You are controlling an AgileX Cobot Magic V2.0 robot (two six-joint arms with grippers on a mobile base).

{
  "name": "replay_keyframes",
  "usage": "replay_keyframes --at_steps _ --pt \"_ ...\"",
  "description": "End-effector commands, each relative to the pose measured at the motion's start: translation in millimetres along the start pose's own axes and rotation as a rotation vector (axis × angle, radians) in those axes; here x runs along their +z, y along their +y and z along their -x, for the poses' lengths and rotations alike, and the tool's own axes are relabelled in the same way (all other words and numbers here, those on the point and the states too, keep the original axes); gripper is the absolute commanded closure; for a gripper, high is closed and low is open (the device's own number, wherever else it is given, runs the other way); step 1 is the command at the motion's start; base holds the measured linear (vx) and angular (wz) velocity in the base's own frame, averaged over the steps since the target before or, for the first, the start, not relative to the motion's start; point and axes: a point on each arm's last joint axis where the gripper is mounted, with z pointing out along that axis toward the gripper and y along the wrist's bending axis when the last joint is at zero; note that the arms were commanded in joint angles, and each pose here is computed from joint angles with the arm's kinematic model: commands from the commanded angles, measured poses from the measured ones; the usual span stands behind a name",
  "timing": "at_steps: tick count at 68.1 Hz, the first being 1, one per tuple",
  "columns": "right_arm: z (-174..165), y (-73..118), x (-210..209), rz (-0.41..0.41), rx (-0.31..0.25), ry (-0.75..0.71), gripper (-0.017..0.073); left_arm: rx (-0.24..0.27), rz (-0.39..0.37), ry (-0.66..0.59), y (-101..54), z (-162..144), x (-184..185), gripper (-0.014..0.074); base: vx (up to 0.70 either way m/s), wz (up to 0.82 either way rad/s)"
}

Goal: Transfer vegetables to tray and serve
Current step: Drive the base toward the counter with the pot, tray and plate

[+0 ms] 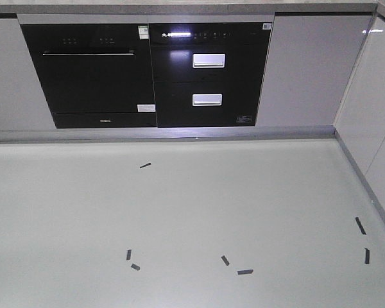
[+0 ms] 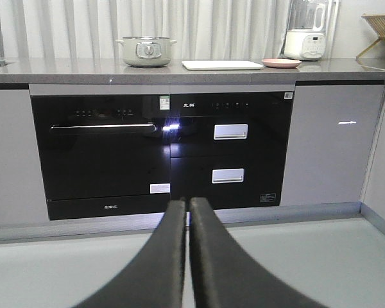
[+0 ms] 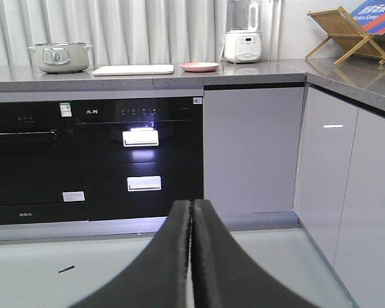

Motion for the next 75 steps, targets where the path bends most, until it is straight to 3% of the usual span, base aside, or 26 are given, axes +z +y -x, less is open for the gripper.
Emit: replay_keyframes --at_steps 1,75 --pt "4.7 0.6 -0.1 0.008 -0.015 -0.074 0.0564 -0.015 -0.011 -0.063 -0.4 -0.6 -0.2 0.0601 0.03 0.01" --pt "4.7 0.6 -0.1 0.008 -0.015 -0.074 0.0564 -0.015 -0.011 -0.063 -0.4 -0.6 -0.2 0.0601 0.14 0.05"
